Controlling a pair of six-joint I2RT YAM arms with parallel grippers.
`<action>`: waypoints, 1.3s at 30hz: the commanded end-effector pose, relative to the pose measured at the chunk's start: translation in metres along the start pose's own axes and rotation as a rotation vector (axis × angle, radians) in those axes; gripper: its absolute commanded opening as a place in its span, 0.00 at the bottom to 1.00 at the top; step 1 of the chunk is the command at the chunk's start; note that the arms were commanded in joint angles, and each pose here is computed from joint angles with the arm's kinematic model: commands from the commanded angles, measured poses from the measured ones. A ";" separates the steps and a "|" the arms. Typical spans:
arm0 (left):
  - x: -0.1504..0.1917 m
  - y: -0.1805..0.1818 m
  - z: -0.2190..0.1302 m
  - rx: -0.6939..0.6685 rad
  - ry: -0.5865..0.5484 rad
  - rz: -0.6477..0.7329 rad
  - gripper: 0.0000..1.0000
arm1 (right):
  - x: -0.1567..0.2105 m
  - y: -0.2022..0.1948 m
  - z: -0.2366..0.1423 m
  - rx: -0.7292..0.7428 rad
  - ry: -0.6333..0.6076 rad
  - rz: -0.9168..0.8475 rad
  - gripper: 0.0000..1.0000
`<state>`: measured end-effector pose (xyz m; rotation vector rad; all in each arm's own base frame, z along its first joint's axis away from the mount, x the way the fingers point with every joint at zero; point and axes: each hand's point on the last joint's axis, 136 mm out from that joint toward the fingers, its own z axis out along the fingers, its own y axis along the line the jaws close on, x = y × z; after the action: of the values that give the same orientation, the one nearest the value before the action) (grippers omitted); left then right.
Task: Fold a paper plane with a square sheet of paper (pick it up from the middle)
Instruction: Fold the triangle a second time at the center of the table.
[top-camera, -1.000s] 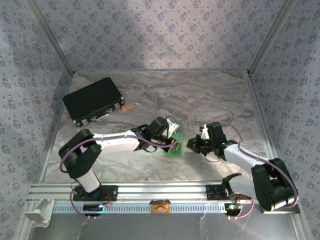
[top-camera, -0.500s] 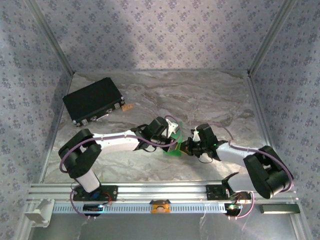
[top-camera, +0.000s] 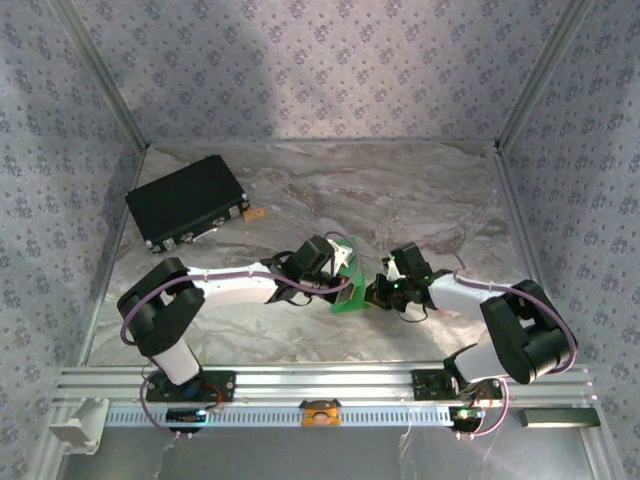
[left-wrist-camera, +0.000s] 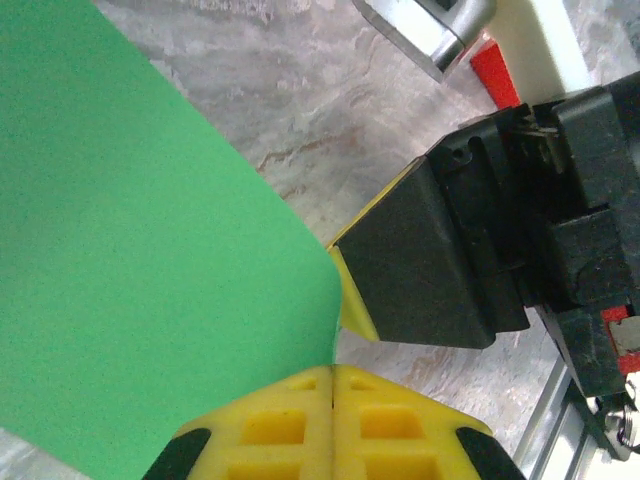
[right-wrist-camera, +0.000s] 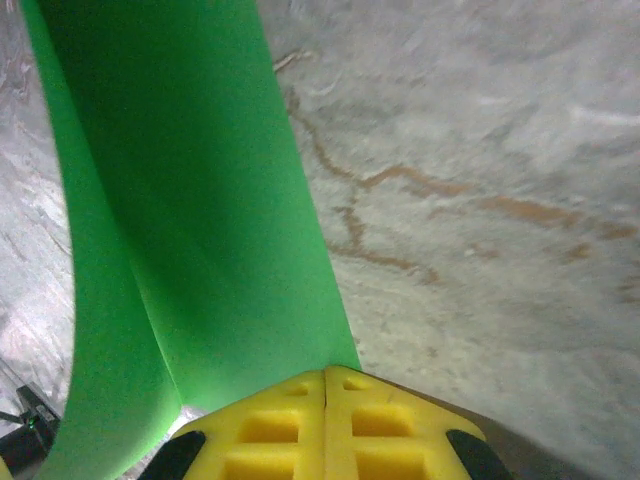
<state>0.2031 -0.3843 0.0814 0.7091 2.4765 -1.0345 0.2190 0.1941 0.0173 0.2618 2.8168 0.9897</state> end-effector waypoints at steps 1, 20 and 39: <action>-0.002 0.004 0.009 0.015 -0.012 -0.050 0.00 | 0.002 -0.012 -0.005 0.052 0.019 -0.008 0.00; 0.001 0.011 0.010 -0.016 -0.005 -0.045 0.16 | -0.001 0.037 -0.003 -0.152 0.009 -0.025 0.02; -0.004 0.010 0.014 0.021 0.004 -0.049 0.05 | 0.001 0.028 0.000 -0.129 0.014 -0.003 0.02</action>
<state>0.2091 -0.3824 0.0593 0.6426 2.5441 -1.0357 0.2261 0.2188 0.0422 0.2037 2.7179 1.1815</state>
